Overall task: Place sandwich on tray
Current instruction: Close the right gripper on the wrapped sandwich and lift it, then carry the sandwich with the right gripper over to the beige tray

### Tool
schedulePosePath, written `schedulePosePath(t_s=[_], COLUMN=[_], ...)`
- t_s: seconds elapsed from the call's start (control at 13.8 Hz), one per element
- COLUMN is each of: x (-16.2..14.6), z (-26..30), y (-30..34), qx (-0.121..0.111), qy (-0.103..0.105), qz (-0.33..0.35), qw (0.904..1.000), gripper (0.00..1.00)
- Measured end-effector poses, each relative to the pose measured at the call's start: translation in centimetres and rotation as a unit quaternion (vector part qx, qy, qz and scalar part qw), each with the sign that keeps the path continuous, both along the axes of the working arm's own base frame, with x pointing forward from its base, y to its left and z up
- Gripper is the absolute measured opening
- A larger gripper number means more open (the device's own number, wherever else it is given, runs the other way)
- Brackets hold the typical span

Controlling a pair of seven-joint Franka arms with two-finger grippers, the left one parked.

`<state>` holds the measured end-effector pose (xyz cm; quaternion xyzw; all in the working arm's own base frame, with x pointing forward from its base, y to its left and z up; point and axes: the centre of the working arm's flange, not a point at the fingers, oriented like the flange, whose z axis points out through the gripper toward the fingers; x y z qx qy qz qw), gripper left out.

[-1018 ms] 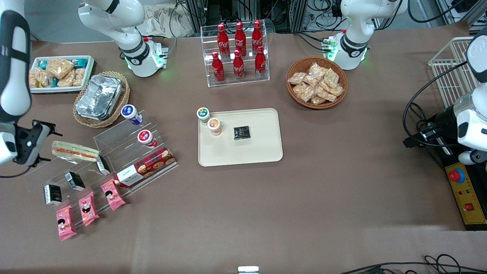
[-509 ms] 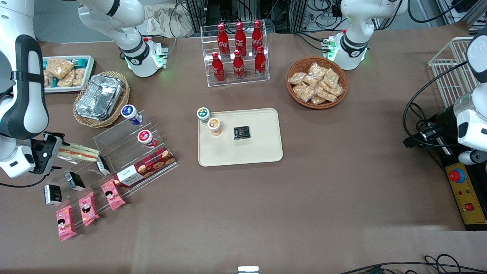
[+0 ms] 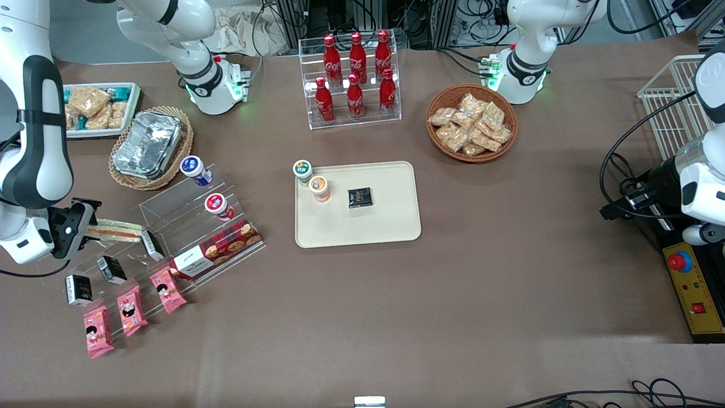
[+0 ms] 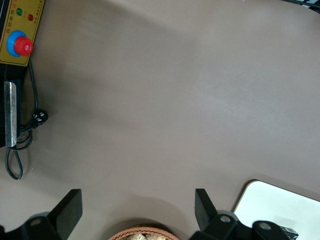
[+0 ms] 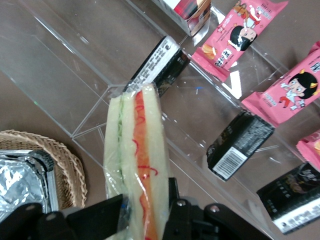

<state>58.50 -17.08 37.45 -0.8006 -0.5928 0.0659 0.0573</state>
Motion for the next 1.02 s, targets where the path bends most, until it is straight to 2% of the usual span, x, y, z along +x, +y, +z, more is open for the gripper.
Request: schedulePosePath(t_s=[0.07,0.29,0.36,0.58,1.02], x=[0.2,0.9,0.9,0.8,-0.7], z=[1.0,7.0,9.1,13.6,14.7], y=[0.2,2.5,3.8,9.8,28.9], qx=[0.0,-0.001,0.002,0.015,0.015], qy=[-0.009,-0.057,-0.065,-0.061,-0.046], qz=[0.003,0.024,0.036,0.075,0.114], qw=[1.0,0.9981,0.9973,0.9952,0.9923], gripper=[0.31,0.24,0.19,0.0,0.0])
